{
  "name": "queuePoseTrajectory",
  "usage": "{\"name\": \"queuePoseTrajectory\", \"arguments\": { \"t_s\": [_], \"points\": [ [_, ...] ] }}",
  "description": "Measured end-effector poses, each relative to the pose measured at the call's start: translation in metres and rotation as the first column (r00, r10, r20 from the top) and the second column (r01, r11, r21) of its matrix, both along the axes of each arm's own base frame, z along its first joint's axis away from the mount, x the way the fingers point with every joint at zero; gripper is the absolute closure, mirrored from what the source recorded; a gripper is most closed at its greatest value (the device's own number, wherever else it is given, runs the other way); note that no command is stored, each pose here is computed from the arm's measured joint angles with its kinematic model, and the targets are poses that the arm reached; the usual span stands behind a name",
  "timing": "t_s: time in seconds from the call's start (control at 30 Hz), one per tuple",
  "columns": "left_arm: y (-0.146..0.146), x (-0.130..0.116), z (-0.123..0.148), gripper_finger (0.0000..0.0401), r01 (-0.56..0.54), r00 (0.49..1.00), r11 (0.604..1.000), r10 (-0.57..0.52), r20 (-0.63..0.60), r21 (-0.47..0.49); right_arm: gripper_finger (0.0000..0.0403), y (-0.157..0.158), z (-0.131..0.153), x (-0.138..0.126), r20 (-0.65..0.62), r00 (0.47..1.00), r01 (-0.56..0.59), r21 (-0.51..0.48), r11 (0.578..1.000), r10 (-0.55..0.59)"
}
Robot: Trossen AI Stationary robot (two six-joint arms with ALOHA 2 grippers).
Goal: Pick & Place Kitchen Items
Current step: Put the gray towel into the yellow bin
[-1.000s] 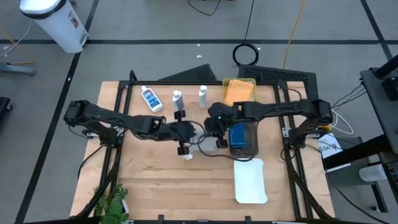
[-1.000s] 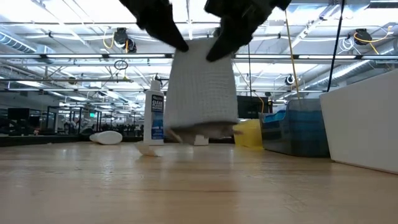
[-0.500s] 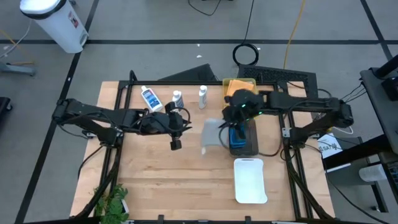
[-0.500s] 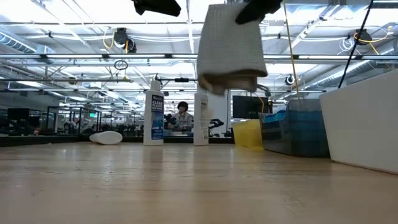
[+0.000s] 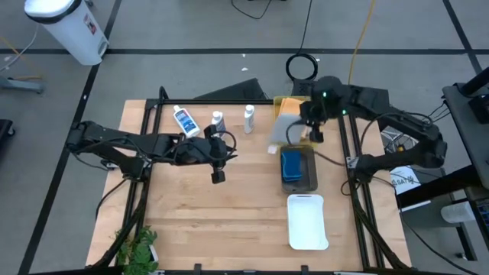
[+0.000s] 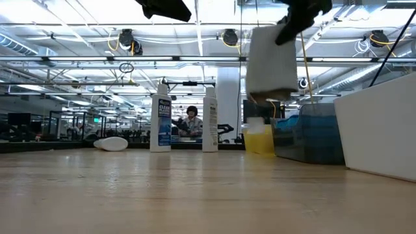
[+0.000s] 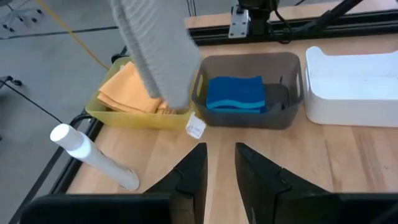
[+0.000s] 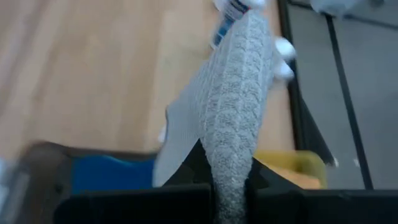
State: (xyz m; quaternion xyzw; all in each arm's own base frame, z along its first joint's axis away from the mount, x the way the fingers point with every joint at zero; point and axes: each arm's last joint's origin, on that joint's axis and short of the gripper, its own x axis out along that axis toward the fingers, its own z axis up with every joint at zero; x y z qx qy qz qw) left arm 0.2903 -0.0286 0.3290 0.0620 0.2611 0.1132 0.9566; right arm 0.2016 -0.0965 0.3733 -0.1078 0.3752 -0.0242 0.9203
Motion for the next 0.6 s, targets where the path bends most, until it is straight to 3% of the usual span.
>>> {"name": "queuePoseTrajectory", "arguments": {
  "t_s": [0.1,0.4,0.6],
  "points": [
    [0.0,0.001,0.001,0.0313,0.0,1.0,1.0,0.0,0.014,0.0,0.0402,-0.02,-0.006,-0.006,-0.021,1.0,0.005,0.023,1.0,-0.005],
    [0.0,0.001,0.001,0.0313,0.002,1.0,1.0,-0.002,0.013,0.002,0.0402,-0.061,-0.03,-0.013,-0.037,0.999,-0.018,0.245,0.969,0.028],
    [0.0,0.001,0.001,0.0313,0.001,1.0,1.0,-0.001,0.013,0.001,0.0403,-0.079,-0.049,-0.008,-0.104,0.995,0.035,0.295,0.955,-0.004]
  ]
}}
